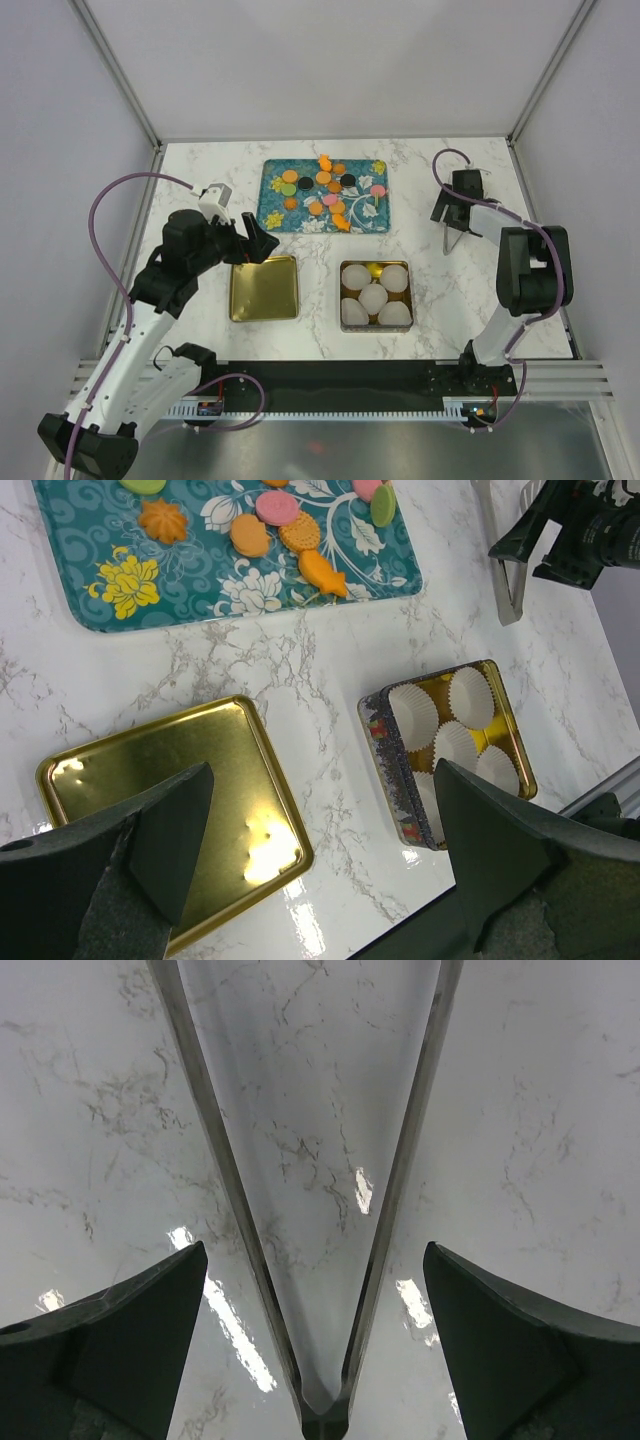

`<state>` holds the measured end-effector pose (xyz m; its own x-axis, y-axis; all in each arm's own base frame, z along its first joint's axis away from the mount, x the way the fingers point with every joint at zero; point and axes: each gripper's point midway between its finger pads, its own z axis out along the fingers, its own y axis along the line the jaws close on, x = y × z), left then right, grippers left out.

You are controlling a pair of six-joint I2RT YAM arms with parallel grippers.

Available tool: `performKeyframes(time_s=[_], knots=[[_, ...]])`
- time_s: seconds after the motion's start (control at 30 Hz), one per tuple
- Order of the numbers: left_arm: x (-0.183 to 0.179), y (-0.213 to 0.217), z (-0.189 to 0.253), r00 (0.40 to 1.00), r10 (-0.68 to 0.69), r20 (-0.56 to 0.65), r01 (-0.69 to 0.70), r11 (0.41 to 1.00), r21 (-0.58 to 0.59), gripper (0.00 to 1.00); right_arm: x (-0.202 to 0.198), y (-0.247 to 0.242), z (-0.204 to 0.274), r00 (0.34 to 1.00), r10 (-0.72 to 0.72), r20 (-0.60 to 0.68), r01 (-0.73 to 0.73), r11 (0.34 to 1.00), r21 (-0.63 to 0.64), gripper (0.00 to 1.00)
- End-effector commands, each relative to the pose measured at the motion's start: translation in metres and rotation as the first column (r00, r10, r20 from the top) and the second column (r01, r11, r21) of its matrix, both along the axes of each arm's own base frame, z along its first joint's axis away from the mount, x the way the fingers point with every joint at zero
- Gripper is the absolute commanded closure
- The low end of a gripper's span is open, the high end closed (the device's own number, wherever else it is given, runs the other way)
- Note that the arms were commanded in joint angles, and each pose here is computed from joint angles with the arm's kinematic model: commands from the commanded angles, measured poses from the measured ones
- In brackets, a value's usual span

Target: Pack the cookies

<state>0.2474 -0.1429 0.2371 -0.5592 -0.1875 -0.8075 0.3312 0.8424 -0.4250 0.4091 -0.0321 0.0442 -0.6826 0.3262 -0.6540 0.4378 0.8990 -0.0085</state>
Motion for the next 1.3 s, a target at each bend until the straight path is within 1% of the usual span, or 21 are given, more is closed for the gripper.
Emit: performKeyframes(time_s=[0.0, 0.13, 0.17, 0.33, 0.37, 0.47, 0.63, 0.67, 0.77, 0.87, 0.93, 1.1, 1.2, 1.27], knots=[[0.002, -0.001, 0.007, 0.999, -0.004, 0.034, 0.004, 1.000, -0.013, 0.00, 0.023, -0.014, 0.004, 0.998, -0.023, 0.053, 0.023, 1.000, 0.013, 0.02], [0.003, -0.001, 0.005, 1.000, -0.002, 0.029, 0.002, 1.000, -0.008, 0.00, 0.027, -0.006, -0.009, 0.998, 0.013, 0.063, -0.017, 0.997, 0.074, 0.07], [0.003, -0.001, 0.004, 1.000, -0.003, 0.027, 0.003, 1.000, -0.010, 0.00, 0.029, -0.006, -0.010, 0.998, 0.014, 0.065, -0.019, 0.997, 0.078, 0.10], [0.004, -0.001, 0.002, 1.000, 0.000, 0.019, 0.000, 1.000, -0.002, 0.00, 0.032, -0.004, -0.030, 0.999, 0.010, 0.030, -0.013, 0.995, 0.100, 0.14], [0.004, 0.000, 0.002, 1.000, 0.002, 0.018, -0.002, 1.000, -0.003, 0.00, 0.035, -0.002, -0.029, 0.999, 0.015, 0.031, -0.019, 0.994, 0.107, 0.17], [0.005, 0.000, 0.000, 1.000, 0.003, 0.015, -0.003, 1.000, 0.001, 0.00, 0.039, -0.005, -0.027, 0.999, 0.002, 0.032, -0.005, 0.996, 0.092, 0.19], [0.006, 0.000, 0.000, 1.000, 0.006, 0.014, -0.007, 1.000, 0.004, 0.00, 0.043, -0.007, -0.026, 1.000, 0.010, 0.004, -0.010, 0.997, 0.075, 0.29], [0.006, 0.001, -0.001, 1.000, 0.007, 0.015, -0.007, 1.000, 0.006, 0.00, 0.043, -0.007, -0.024, 1.000, 0.007, -0.001, -0.007, 0.998, 0.070, 0.34], [0.006, 0.002, -0.001, 1.000, 0.013, 0.015, -0.013, 1.000, 0.012, 0.00, 0.045, 0.000, -0.017, 1.000, 0.026, 0.000, -0.026, 0.998, 0.057, 0.43], [0.006, 0.004, -0.002, 1.000, 0.020, 0.016, -0.020, 1.000, 0.019, 0.00, 0.045, 0.018, 0.002, 0.998, 0.067, 0.018, -0.067, 0.997, 0.029, 0.44], [0.007, 0.005, -0.002, 1.000, 0.025, 0.018, -0.025, 0.999, 0.022, 0.00, 0.046, 0.032, 0.021, 0.994, 0.096, 0.053, -0.097, 0.995, 0.022, 0.43], [0.007, 0.008, -0.003, 0.999, 0.037, 0.018, -0.037, 0.999, 0.033, 0.00, 0.040, 0.049, 0.063, 0.983, 0.138, 0.119, -0.143, 0.989, 0.034, 0.44], [0.007, 0.007, -0.003, 0.999, 0.037, 0.017, -0.037, 0.999, 0.034, 0.00, 0.034, 0.059, 0.081, 0.975, 0.163, 0.150, -0.173, 0.984, 0.052, 0.44], [0.008, 0.008, -0.004, 0.999, 0.039, 0.014, -0.040, 0.999, 0.036, 0.00, 0.027, 0.064, 0.084, 0.973, 0.177, 0.148, -0.187, 0.981, 0.059, 0.44]])
